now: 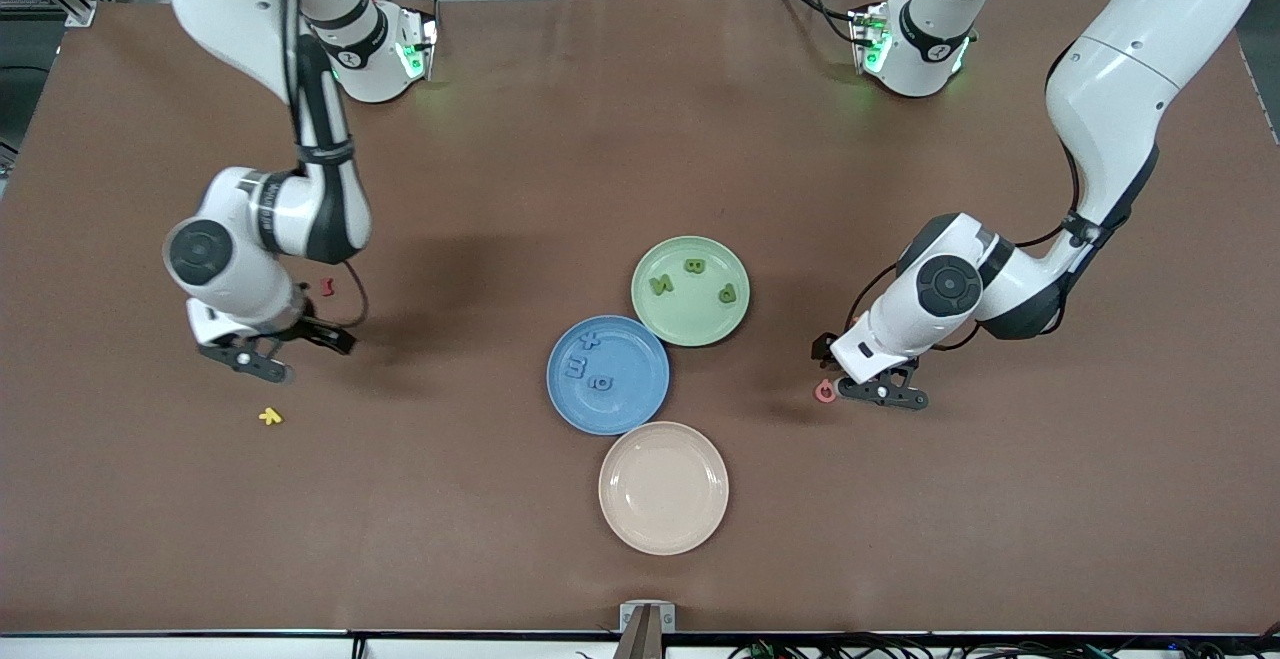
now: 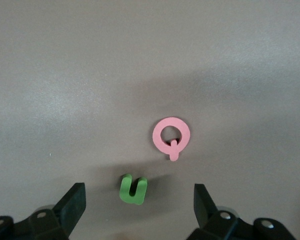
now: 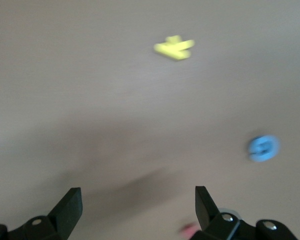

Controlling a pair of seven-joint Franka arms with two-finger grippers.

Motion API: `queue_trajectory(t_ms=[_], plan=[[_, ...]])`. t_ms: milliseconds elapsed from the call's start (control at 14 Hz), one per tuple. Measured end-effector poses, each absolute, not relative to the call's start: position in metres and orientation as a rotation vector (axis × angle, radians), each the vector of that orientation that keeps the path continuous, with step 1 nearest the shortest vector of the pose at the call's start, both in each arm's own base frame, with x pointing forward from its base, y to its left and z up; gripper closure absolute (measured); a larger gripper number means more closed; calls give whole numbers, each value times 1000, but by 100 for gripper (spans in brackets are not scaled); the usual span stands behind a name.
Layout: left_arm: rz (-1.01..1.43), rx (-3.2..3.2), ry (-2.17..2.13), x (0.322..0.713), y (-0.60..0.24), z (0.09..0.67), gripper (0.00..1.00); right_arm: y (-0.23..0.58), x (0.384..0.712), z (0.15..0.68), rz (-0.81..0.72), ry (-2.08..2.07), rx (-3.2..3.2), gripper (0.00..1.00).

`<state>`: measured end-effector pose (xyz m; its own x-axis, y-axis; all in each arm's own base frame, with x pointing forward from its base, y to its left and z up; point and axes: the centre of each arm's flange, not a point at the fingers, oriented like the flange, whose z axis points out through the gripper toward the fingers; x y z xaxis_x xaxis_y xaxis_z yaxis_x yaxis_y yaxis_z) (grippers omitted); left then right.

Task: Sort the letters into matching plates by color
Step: 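Grasp the blue G with the right gripper while the left gripper grasps green U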

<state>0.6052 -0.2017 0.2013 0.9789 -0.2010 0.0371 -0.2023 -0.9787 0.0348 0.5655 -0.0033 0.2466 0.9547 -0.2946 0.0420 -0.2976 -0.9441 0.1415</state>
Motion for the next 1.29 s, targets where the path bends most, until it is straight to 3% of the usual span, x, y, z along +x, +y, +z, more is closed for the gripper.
queue_trajectory(t_ms=[72,358,572,1002,1288], plan=[[56,3083,-318,604,-202,201,6,-27,557,243,30,-398,2960,0],[88,3079,-357,600,-202,196,25,-102,536,232,-4,-242,2983,0],[85,3081,-355,599,-197,193,27,-140,524,229,29,-189,3077,0],[85,3083,-370,598,-192,182,36,-154,513,204,47,-161,3166,0],[76,3084,-365,597,-190,178,52,-164,518,187,43,-153,3152,0]])
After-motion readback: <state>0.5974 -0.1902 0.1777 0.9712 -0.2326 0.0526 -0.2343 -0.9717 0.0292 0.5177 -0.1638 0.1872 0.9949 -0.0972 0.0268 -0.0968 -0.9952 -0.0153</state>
